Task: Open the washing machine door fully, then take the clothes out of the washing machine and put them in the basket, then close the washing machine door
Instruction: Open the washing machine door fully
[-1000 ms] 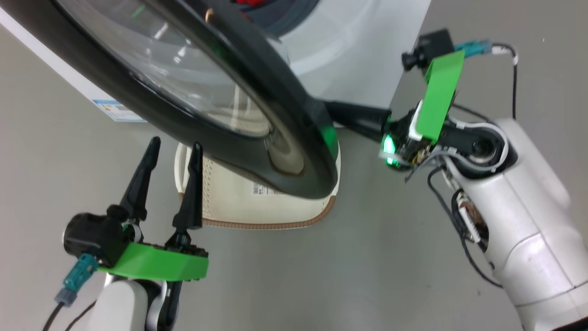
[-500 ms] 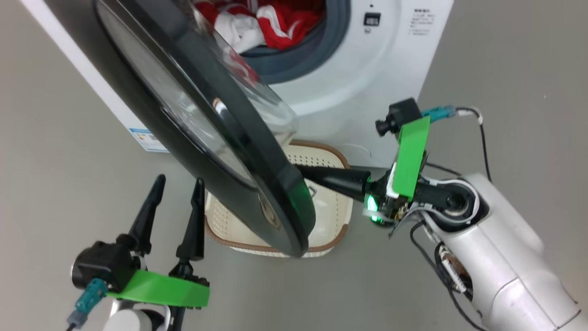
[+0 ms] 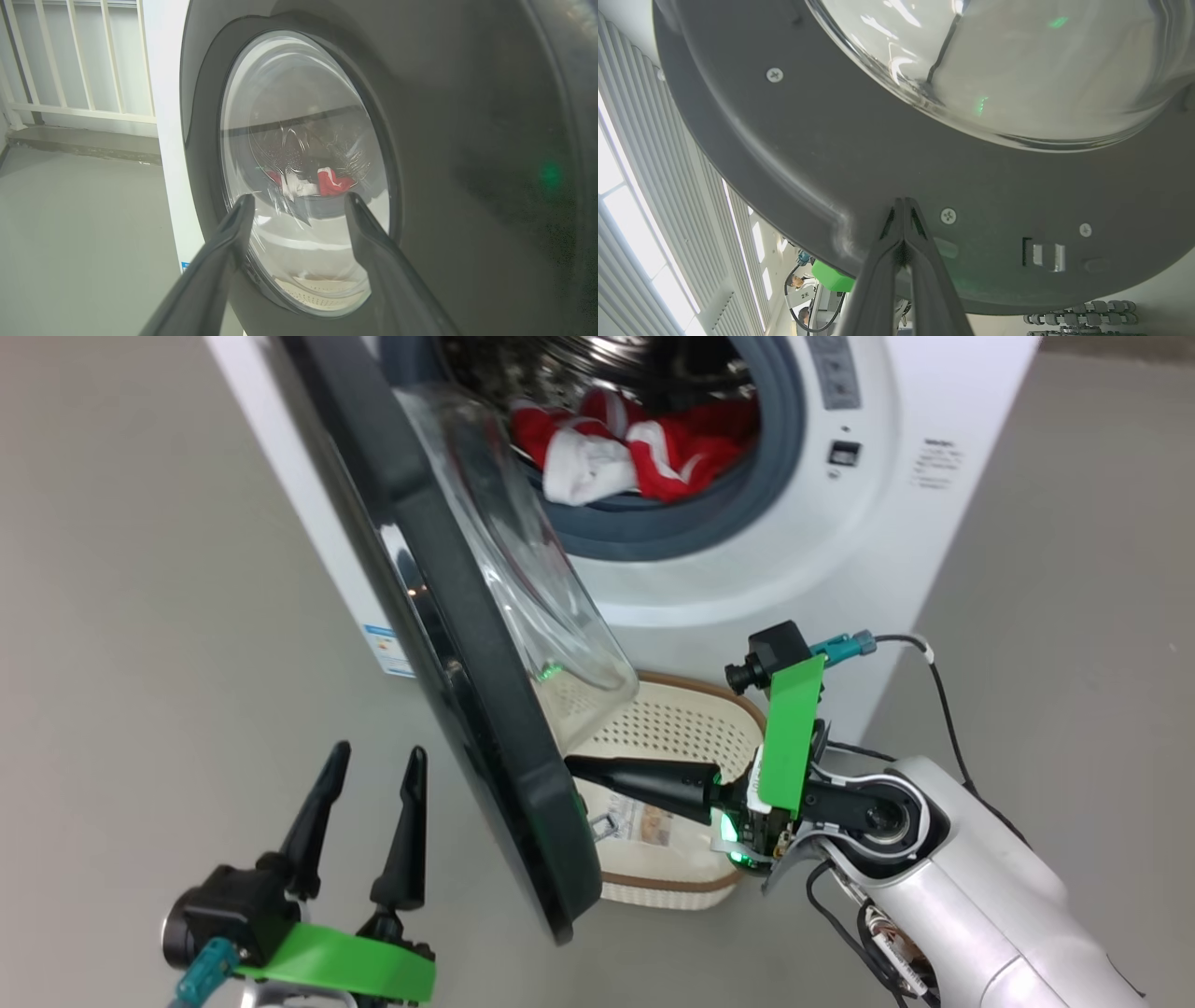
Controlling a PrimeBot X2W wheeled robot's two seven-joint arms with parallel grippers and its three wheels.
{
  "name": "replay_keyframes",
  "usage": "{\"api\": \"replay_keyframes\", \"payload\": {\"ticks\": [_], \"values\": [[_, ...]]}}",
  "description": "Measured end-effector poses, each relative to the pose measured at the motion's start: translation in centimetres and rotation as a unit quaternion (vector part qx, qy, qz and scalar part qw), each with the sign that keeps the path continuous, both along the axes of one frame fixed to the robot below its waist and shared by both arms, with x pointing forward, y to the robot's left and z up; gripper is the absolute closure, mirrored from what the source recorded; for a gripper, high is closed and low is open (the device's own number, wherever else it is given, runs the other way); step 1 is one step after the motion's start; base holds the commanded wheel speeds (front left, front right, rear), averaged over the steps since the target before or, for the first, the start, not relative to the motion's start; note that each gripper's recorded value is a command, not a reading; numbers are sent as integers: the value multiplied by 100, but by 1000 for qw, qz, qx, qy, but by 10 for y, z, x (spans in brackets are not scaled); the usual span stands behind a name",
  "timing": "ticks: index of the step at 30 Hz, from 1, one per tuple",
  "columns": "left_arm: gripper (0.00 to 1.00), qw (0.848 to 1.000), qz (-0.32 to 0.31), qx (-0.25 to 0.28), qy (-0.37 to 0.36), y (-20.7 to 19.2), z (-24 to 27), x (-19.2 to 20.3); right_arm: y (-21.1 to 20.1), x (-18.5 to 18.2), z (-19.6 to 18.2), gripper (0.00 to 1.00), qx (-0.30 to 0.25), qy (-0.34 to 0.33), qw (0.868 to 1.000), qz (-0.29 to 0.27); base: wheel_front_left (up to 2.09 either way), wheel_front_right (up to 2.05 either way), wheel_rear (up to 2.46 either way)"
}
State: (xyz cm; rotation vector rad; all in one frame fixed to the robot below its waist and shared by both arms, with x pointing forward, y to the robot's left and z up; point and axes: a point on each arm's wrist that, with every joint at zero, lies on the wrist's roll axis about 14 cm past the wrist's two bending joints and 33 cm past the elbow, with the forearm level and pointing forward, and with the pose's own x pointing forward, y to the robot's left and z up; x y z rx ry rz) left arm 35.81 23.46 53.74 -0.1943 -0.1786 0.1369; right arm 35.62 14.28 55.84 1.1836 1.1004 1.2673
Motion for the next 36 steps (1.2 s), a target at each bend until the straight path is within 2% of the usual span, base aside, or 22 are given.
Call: {"api": "replay_keyframes", "payload": {"ticks": [22,36], "values": [[0,996,93,-5,-15,48,6,-70,50,-52,6,100,-13,-9,997,70,0,0,0],[0,994,104,-9,-15,52,4,-80,54,-56,6,100,-15,-8,997,71,0,0,0]]}}
